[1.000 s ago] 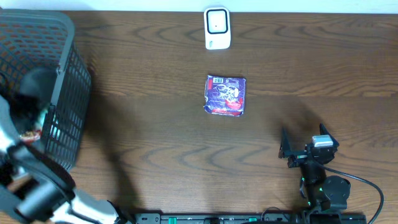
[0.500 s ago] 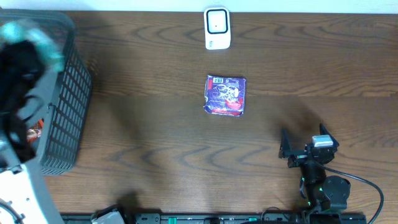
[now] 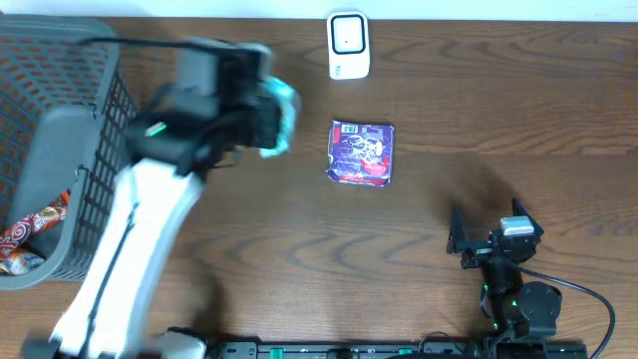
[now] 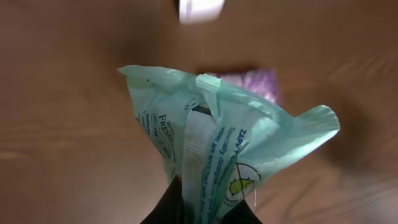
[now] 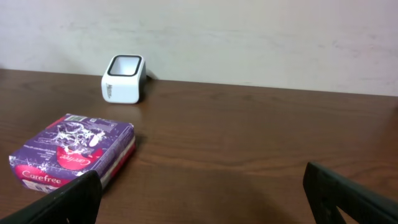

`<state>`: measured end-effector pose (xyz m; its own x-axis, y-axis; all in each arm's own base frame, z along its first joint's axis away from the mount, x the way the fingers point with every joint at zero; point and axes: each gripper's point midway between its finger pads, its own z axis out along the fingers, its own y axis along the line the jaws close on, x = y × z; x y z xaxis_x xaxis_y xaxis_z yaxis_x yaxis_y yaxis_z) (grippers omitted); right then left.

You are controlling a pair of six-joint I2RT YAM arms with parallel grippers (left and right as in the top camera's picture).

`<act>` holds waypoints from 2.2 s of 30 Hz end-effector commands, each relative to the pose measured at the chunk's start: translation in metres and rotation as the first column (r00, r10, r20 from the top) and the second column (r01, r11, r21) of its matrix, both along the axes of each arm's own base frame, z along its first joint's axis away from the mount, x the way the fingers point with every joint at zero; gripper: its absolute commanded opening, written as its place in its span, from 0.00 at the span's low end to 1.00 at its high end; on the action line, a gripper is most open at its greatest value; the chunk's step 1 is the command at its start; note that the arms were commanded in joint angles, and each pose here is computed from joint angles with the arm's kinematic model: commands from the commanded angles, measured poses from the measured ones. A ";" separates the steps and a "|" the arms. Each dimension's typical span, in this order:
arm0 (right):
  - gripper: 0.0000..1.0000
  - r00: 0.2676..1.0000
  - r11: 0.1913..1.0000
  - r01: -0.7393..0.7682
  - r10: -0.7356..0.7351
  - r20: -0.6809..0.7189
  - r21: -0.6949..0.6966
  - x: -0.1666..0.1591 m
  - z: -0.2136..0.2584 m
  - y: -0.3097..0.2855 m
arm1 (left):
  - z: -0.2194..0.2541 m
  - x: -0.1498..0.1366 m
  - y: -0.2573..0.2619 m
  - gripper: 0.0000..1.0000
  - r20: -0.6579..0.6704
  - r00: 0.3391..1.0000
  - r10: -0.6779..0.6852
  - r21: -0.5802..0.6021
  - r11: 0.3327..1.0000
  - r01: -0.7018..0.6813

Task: Scan the item barcode
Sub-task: 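Place the mint-green pack beside the purple package, then reach into the basket and grasp the red Toblerone-style bar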

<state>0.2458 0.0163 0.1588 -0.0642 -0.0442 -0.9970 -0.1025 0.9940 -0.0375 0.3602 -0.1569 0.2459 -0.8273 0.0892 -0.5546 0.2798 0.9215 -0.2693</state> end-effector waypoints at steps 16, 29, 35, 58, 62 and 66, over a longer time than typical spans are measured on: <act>0.99 1.000 1.000 0.013 -0.013 -0.001 -0.012 0.000 -0.001 -0.003 | -0.163 0.038 -0.026 0.80 -0.295 0.955 -0.020 0.174 0.982 0.075; 0.99 1.000 1.000 0.013 -0.013 -0.001 -0.012 0.000 -0.001 -0.003 | 0.059 0.051 0.177 0.88 0.224 0.843 0.489 0.166 0.834 -0.527; 0.99 1.000 1.000 0.013 -0.013 -0.001 -0.012 0.000 -0.001 -0.003 | 0.076 -0.009 0.324 0.89 0.212 0.478 0.853 0.084 0.471 -0.878; 0.99 1.000 1.000 0.013 -0.013 -0.001 -0.012 0.000 -0.001 -0.003 | -0.147 -0.089 0.462 0.90 -0.045 -0.249 0.968 0.447 -0.203 -0.871; 0.99 1.000 1.000 0.013 -0.013 -0.001 -0.012 0.000 -0.001 -0.003 | -0.167 -0.088 0.467 0.90 -0.057 -0.298 0.953 0.453 -0.241 -0.858; 0.99 1.000 1.000 0.013 -0.013 -0.001 -0.012 0.000 -0.001 -0.003 | -0.187 -0.084 0.470 0.90 -0.068 -0.297 0.952 0.468 -0.233 -0.852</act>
<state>0.2458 0.0163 0.1588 -0.0642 -0.0442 -0.9970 -0.1025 0.9940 -0.0375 0.2798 0.3071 0.0721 -0.1008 -0.9180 -0.3835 -0.9873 0.0447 0.1525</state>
